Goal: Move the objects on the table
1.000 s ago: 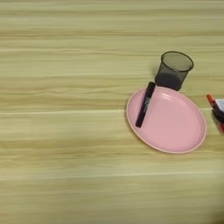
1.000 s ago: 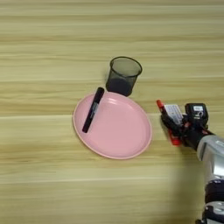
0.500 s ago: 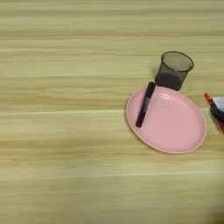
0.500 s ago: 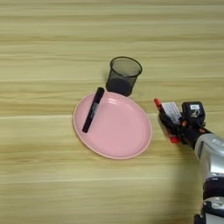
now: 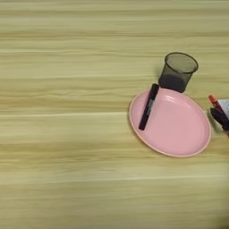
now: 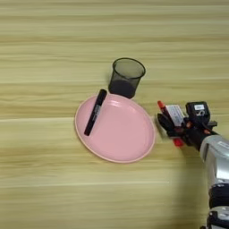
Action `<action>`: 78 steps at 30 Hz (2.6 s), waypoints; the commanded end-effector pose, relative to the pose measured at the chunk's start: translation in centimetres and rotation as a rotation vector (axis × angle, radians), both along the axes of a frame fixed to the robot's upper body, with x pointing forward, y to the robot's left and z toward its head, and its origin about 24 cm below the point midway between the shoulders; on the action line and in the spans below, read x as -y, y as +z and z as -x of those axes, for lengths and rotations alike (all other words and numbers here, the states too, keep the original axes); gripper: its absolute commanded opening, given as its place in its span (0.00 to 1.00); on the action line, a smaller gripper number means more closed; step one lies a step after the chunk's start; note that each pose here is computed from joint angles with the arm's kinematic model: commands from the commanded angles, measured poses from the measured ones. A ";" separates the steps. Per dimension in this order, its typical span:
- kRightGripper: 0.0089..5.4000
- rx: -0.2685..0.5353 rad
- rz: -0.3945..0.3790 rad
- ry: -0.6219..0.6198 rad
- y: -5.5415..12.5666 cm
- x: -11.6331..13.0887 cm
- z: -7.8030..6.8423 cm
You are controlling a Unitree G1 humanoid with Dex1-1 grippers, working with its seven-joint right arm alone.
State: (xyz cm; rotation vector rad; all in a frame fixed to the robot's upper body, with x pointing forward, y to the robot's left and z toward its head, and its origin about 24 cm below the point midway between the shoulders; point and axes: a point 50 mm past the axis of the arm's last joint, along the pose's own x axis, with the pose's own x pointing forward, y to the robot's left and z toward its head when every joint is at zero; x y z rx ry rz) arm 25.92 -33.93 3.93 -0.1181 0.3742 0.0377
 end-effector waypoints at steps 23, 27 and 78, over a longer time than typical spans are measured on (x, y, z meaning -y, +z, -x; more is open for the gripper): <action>0.99 0.261 0.045 0.256 8.1 -7.9 1.2; 0.99 0.247 0.023 0.309 7.8 -9.2 1.2; 0.99 0.121 -0.149 0.425 3.1 -14.2 -0.7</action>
